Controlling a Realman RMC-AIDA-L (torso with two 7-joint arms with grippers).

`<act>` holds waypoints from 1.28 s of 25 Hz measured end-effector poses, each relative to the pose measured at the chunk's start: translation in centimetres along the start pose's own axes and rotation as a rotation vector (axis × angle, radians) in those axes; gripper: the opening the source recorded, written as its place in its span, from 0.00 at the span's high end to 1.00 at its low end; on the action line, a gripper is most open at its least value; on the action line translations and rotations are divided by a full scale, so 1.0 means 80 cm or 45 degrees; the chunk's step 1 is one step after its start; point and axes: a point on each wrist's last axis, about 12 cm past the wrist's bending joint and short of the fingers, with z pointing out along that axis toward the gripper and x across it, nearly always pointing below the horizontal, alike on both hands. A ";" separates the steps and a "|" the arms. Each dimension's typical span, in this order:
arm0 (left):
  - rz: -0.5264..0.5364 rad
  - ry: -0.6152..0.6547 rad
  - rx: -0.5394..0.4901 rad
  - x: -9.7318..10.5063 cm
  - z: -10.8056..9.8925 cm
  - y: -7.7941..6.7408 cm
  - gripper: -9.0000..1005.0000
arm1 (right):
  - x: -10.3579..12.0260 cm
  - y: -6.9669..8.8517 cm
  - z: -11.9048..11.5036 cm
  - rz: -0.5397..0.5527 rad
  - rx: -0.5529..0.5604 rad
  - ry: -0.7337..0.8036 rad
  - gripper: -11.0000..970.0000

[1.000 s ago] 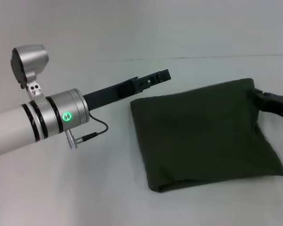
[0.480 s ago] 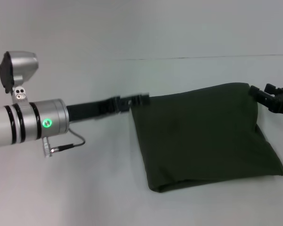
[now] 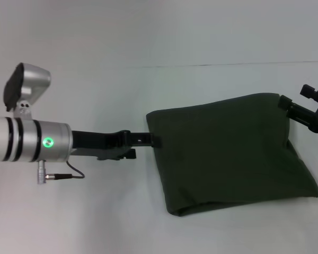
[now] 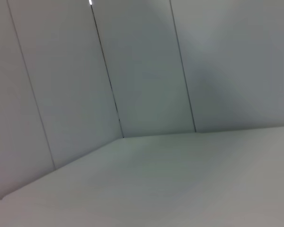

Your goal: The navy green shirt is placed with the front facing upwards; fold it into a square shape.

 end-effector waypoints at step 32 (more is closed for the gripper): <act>-0.035 0.058 -0.011 0.025 0.061 -0.017 0.14 | -0.003 0.006 -0.002 0.010 -0.044 -0.039 0.12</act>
